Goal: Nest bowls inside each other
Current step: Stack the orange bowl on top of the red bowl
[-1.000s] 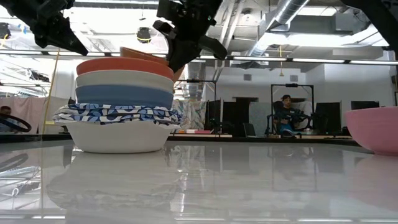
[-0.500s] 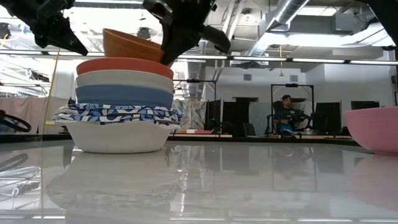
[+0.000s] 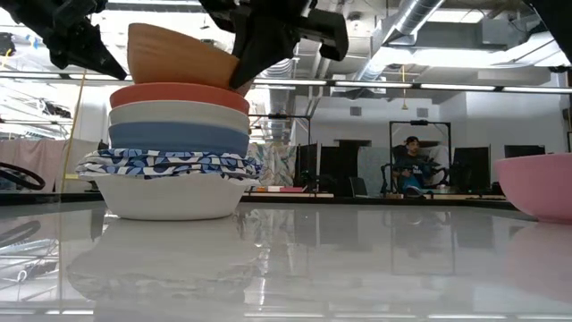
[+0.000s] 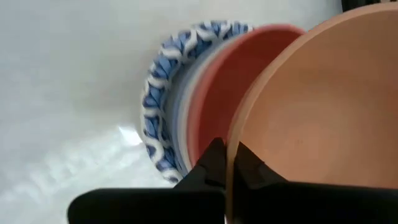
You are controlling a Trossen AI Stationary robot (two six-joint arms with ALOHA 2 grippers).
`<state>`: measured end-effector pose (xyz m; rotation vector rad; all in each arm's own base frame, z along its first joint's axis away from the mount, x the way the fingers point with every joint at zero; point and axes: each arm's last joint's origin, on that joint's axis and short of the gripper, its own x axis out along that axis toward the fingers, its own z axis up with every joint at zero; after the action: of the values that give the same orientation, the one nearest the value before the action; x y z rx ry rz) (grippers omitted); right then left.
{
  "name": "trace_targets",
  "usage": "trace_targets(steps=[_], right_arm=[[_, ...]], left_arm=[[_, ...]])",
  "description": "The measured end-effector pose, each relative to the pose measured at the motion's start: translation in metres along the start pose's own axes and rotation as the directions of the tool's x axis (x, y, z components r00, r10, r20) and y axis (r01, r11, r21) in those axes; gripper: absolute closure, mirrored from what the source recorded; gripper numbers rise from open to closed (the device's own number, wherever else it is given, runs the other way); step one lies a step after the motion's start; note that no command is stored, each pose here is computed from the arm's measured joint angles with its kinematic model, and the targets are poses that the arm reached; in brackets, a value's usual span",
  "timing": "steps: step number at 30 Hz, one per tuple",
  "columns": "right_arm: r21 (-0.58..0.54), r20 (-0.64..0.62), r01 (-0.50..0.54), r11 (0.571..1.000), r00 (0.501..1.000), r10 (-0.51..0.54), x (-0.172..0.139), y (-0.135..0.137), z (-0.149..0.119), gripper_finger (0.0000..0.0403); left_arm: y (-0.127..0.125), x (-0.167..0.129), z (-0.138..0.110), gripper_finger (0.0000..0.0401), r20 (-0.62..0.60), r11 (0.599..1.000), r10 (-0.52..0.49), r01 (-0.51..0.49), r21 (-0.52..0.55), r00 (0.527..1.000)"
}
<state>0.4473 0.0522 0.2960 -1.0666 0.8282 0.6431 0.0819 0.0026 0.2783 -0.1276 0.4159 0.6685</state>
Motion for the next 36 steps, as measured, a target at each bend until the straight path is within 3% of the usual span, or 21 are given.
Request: trace_targets(steps=[9,15,21,30,36], right_arm=[[0.121,0.147,-0.078,0.989,0.987,0.060,-0.001,-0.009,-0.018,0.0394],[0.140,0.221,-0.126,0.982,0.971,0.093,-0.002,-0.012,-0.025,0.0394],[0.142,0.225,-0.145,0.979,0.968,0.110,-0.002,-0.010,-0.025,0.0390],[0.280,0.237,-0.142,0.949,0.969,0.075,-0.002,-0.014,-0.024,0.0350],[0.306,0.241,-0.132,0.943,0.969,0.057,-0.002,-0.015,-0.023,0.0336]], left_arm=[[0.000,0.000,0.000,0.0401,0.005,1.000,0.010,-0.010,0.001,1.000],[0.001,0.000,0.000,0.0401,0.011,1.000,0.022,-0.022,0.000,1.000],[0.001,0.000,0.000,0.0401,0.012,1.000,0.023,-0.023,0.000,1.000],[0.001,0.000,0.000,0.0401,0.012,1.000,0.024,-0.024,0.000,1.000],[0.001,0.000,0.000,0.0401,0.011,1.000,0.024,-0.024,0.001,1.000]])
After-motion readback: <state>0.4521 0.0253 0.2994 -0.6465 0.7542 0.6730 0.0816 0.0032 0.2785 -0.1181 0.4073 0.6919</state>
